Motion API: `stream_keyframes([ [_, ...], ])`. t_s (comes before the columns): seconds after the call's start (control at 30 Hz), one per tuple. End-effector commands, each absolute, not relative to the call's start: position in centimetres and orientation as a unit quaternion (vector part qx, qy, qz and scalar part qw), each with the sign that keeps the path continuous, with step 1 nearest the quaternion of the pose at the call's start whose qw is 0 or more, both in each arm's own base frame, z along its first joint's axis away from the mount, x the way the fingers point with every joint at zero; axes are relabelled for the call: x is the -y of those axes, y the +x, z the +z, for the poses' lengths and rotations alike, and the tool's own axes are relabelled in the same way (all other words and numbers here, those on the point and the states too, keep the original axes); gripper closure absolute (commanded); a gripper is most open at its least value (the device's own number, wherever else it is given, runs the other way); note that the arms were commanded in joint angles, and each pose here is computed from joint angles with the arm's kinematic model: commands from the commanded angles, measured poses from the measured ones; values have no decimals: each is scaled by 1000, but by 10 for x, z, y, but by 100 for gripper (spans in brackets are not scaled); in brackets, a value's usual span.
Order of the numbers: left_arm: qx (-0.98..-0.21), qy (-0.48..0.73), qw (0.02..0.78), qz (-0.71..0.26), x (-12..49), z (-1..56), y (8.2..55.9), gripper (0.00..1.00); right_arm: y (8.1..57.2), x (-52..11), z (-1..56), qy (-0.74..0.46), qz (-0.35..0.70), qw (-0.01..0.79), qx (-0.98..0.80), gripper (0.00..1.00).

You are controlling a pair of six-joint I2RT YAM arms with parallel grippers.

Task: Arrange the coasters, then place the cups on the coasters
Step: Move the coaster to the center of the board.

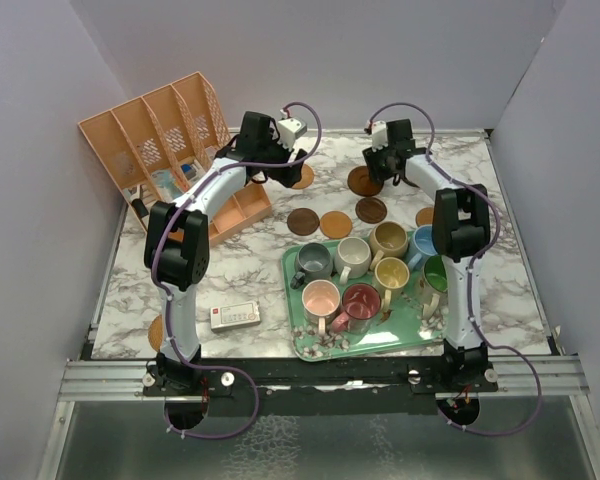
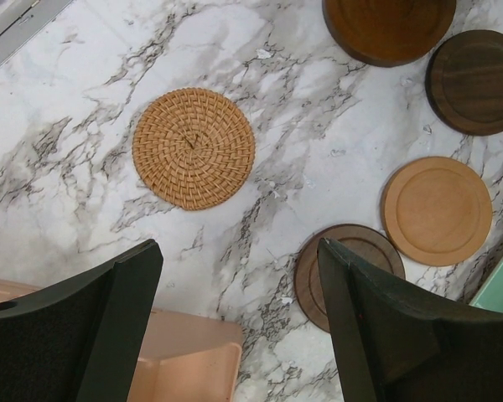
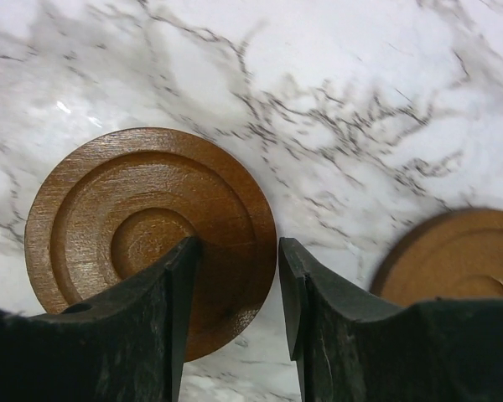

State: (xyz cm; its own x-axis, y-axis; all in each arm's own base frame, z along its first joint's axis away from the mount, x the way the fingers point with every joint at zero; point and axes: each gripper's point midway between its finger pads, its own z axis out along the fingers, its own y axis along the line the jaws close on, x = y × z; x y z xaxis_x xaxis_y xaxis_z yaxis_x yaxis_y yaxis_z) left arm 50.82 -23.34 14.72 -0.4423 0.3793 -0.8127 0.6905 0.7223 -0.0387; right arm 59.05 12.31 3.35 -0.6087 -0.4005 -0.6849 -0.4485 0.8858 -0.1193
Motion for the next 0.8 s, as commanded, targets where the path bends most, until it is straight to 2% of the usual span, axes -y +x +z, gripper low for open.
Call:
stream_keyframes([
  [0.0,-814,326,438,-199,236,171,506,22,565,-75,7,-212,-16,317,-924,57],
  [0.77,-817,327,432,-199,237,163,506,22,507,-2,3,-173,-40,276,-945,65],
])
